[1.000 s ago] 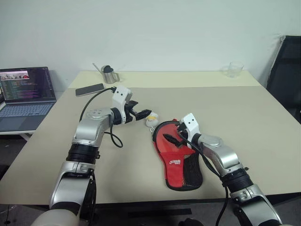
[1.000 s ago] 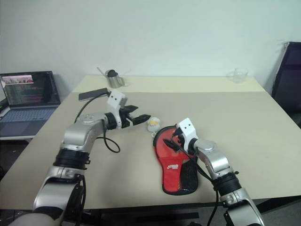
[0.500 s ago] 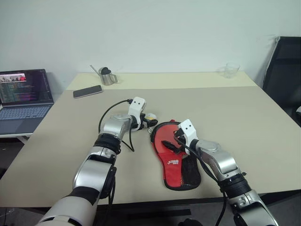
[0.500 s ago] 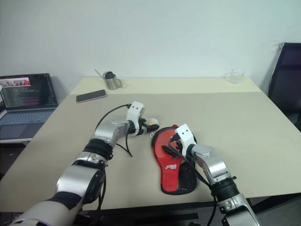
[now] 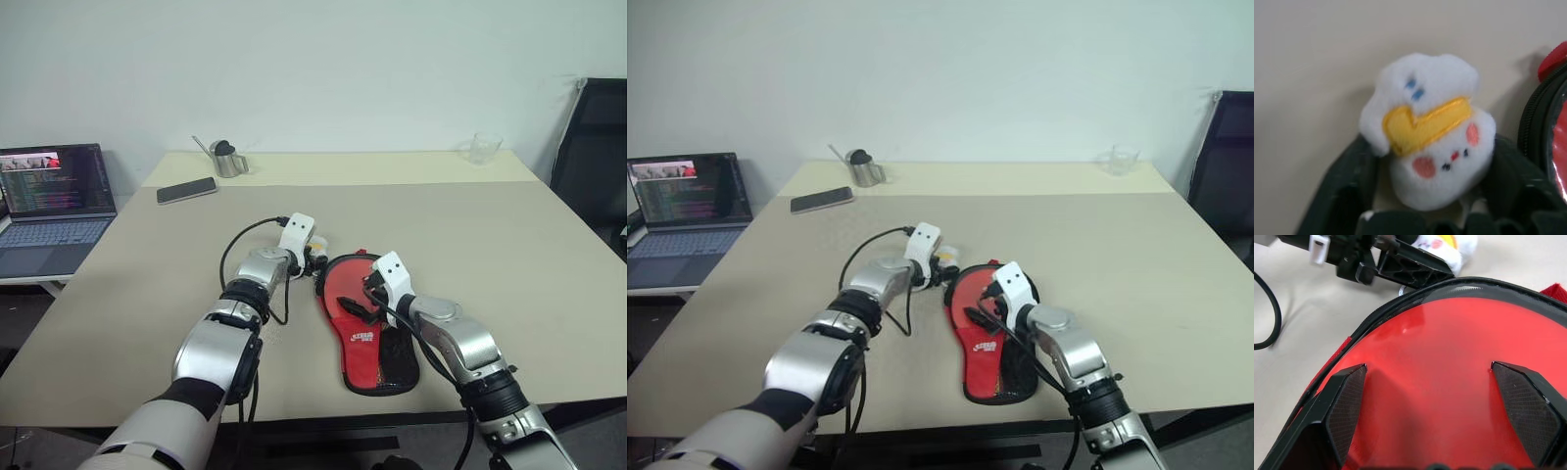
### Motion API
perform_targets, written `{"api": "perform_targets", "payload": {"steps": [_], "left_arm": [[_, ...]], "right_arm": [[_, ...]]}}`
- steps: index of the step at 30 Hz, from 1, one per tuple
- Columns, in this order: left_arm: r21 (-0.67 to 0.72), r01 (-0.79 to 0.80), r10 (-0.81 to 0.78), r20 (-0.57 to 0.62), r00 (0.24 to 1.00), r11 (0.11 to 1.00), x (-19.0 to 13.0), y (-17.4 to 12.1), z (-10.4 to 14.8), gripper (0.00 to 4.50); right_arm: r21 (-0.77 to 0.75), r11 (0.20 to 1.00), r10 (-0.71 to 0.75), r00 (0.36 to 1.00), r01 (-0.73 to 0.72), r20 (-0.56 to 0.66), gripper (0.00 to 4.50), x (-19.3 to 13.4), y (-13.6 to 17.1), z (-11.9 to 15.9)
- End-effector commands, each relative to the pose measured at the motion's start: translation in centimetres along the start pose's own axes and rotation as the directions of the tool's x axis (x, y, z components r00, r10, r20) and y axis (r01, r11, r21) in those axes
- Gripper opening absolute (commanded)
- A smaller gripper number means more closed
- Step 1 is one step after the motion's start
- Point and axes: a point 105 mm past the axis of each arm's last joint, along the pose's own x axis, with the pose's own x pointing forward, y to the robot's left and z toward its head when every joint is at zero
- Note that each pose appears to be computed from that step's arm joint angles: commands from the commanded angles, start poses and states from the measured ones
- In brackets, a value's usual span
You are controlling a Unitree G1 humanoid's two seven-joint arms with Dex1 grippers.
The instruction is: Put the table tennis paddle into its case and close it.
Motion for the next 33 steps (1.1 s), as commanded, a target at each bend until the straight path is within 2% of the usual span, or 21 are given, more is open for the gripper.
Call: {"api": "perform_targets", "payload": {"steps": [1, 5, 7, 16, 21, 30, 33], "left_arm": [[0.025, -0.025, 0.023, 0.055, 0.998, 0.999, 0.1, -0.2, 1.9, 1.75], [0.095, -0.105, 0.1, 0.057, 0.993, 0.99, 0.3, 0.3, 2.2, 0.44], [0.149, -0.155, 0.146, 0.069, 0.987, 0.977, 0.2, 0.6, 2.6, 0.17], [0.354, -0.283, 0.25, 0.138, 0.959, 0.891, 0.0, 0.9, 5.1, 0.17], [0.469, -0.307, 0.268, 0.151, 0.952, 0.828, 0.3, 0.3, 5.4, 0.16], [0.656, -0.326, 0.261, 0.199, 0.945, 0.681, 0.9, -1.6, 5.9, 0.16], [0.708, -0.355, 0.234, 0.266, 0.935, 0.61, 1.0, -3.1, 7.3, 0.16]], "right_arm": [[0.031, 0.999, -0.006, 0.999, 0.008, -0.046, 4.5, -0.2, 0.0, -1.3], [0.024, 1.0, 0.001, 0.998, 0.0, -0.055, 4.5, -0.4, 0.3, -1.5], [0.025, 1.0, 0.007, 0.998, -0.005, -0.061, 4.5, -0.5, 0.5, -1.6], [0.007, 0.997, 0.073, 0.992, -0.072, -0.102, 4.5, -0.9, 1.7, -2.0], [-0.007, 0.993, 0.115, 0.984, -0.117, -0.134, 4.5, -1.4, 2.6, -2.3], [-0.012, 0.991, 0.129, 0.977, -0.132, -0.168, 4.5, -2.7, 3.3, -2.7], [-0.003, 0.991, 0.129, 0.975, -0.132, -0.18, 4.5, -3.4, 3.6, -3.1]]}}
